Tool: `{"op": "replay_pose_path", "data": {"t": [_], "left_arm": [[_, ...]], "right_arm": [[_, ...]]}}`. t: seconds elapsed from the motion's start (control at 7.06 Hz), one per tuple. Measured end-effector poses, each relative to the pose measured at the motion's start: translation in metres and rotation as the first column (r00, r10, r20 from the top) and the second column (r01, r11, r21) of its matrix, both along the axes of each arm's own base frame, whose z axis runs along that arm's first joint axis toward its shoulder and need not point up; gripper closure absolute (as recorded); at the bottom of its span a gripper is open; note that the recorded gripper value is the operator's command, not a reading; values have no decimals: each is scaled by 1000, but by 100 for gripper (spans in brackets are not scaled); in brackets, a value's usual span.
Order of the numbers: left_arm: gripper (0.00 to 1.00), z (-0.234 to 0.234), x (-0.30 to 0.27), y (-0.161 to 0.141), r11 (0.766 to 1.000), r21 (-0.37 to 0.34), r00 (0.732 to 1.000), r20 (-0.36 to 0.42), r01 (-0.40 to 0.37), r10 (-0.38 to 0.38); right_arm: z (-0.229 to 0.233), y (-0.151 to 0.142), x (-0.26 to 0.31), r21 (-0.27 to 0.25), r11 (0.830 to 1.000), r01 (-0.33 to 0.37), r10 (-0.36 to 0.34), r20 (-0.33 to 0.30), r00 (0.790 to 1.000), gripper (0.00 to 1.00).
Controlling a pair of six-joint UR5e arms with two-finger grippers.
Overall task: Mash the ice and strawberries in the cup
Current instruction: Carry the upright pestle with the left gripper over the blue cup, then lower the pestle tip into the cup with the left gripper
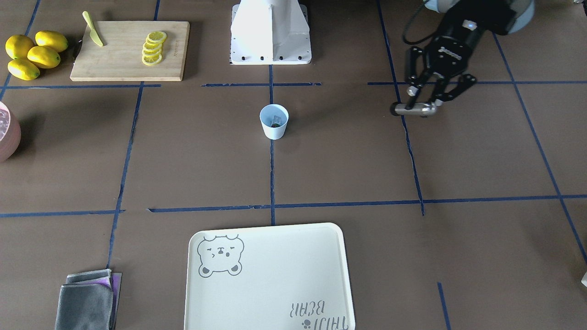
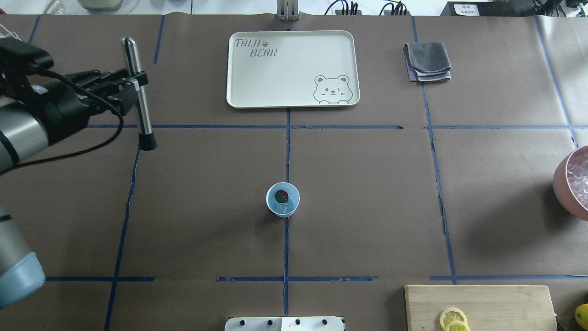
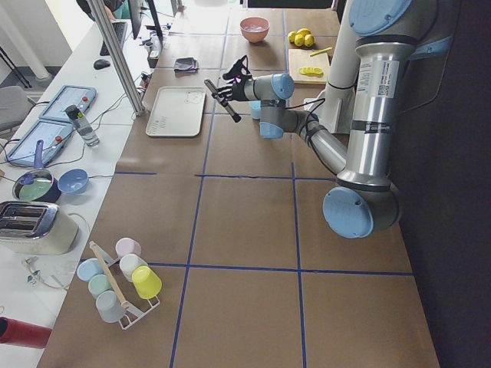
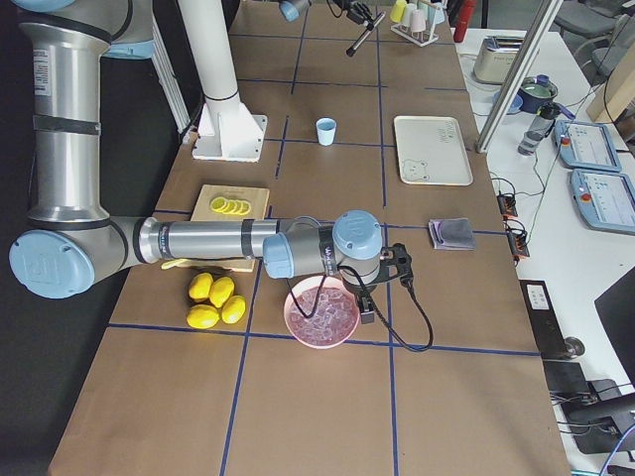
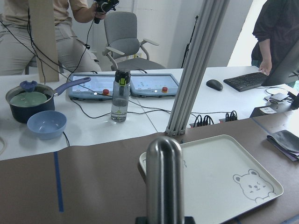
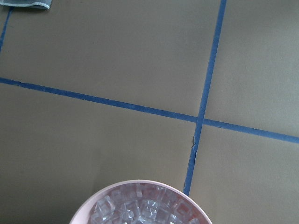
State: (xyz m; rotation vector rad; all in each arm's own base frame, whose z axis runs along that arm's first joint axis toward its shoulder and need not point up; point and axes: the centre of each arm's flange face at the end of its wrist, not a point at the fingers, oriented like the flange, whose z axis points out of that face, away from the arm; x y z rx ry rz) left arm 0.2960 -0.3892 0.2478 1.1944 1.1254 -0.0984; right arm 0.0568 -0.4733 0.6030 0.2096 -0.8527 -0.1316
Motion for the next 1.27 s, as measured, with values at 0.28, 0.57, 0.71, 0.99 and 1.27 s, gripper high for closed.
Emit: {"op": "replay_pose_path", "data": {"t": [0.28,0.57,0.71,0.99,1.27], "left_arm": [[100,-44,54,32,989,139,999,-18,41,-39],[100,-38,100,26,975,205,993,-95,85,-66],[100,-23,122,25,968,230,988,-138,100,-69],[100,-23,154,36,958,268,967,-251,104,-35],[100,-28,175,60,959,272,955,-297,76,8]], "right_arm": [[-1,-2,0,1,1000,-1,1,0,1000,0],[-2,-2,0,2,1000,0,0,1,1000,0],[-2,-2,0,2,1000,0,0,1,1000,0],[-2,-2,0,3,1000,0,0,0,1000,0],[-3,-2,0,5,1000,0,0,1,1000,0]]}}
